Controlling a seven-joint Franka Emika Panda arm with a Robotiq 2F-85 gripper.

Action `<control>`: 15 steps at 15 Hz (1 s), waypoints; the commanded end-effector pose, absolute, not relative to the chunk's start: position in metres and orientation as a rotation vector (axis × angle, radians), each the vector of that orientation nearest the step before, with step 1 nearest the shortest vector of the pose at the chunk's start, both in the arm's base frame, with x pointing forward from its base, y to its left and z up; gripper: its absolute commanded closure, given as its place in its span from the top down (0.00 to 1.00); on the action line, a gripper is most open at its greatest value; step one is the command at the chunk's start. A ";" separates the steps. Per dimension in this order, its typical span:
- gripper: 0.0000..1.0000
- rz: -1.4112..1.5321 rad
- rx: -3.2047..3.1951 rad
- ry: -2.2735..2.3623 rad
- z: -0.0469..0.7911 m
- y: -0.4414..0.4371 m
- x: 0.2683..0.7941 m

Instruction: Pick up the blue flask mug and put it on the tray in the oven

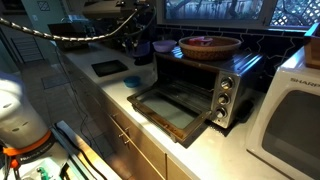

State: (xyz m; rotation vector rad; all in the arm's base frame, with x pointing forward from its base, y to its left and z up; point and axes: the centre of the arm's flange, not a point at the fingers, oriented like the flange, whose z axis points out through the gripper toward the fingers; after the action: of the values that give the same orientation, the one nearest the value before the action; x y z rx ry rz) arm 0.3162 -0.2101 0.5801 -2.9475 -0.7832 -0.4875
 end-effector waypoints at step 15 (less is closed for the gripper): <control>0.05 -0.323 -3.053 -0.522 0.492 -0.238 0.336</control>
State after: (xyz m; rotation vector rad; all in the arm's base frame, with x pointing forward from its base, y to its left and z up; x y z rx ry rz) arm 0.3274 -0.2267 0.5024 -3.0225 -0.6366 -0.3176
